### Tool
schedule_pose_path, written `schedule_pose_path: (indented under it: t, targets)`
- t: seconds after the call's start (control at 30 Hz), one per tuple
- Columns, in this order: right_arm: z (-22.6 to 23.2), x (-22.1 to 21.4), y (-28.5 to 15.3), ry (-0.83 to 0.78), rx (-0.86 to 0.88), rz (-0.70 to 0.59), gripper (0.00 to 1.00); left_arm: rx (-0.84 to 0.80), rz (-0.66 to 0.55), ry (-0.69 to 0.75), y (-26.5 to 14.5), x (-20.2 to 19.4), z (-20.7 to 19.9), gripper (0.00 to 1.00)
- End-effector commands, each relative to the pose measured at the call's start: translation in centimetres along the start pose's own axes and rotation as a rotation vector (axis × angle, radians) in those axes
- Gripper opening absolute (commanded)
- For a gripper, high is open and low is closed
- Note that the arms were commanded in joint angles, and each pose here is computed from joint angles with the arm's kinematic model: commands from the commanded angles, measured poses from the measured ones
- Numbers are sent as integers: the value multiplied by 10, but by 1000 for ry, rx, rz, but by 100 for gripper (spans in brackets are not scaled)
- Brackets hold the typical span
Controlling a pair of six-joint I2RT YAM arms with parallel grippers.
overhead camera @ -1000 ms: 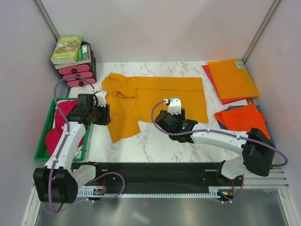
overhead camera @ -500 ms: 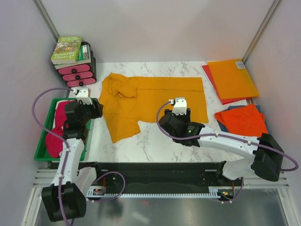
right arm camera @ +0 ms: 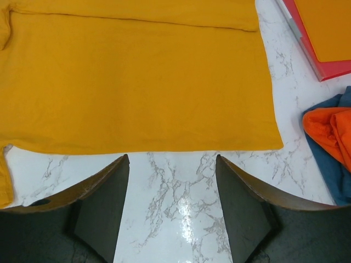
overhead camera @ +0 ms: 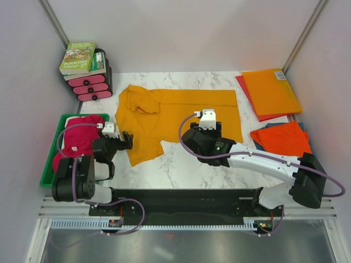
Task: Fold and stack the t-shirts
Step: Grap the side of the flattened tshirt closest away from the robot with both arms
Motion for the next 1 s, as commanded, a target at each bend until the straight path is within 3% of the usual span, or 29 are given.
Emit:
schedule_pose_path:
  t: [0.0,0.03,0.1,0.13,0.2,0.23,0.37,0.6,0.8,0.9,0.97]
  targets:
    - [5,4,2,16,-38,7,72,-233,-204,201,1,32,-40,100]
    - [5,3,2,22,-41,11,72,-214,-163,192,3,26,-39,100]
    - [5,3,2,26,-42,9,72,-219,-190,180,7,31,-40,100]
    - [4,5,1,28,-43,5,72,-199,-119,156,9,21,-36,100]
    - [0,8,0,24,-57,-10,72,-170,-88,131,21,25,-31,100]
    - [-5,11,-2,30,-63,-24,72,-140,-155,130,18,35,-29,100]
    - [-23,14,-6,-15,-70,-83,73,-20,-127,99,25,33,-18,100]
    - [-28,-9,22,-2,64,-44,74,-17,-122,96,25,32,-17,100]
    - [-4,1,24,-37,220,-106,80,-17,-123,98,25,33,-18,100]
    - [-6,19,13,62,290,-237,85,-17,-122,97,25,32,-17,100]
    - [-8,11,15,74,294,-249,86,-17,-123,98,25,33,-17,100]
Point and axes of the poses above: each gripper's point midway between its finger pads, its own y axis out along the fingers, its own z axis along the line the jaws close on, x = y × z, the point moved 4 cm from there along -y, back along the fingers, and after that the axes turned 8 degrees about -y, right-handed, at the moved point
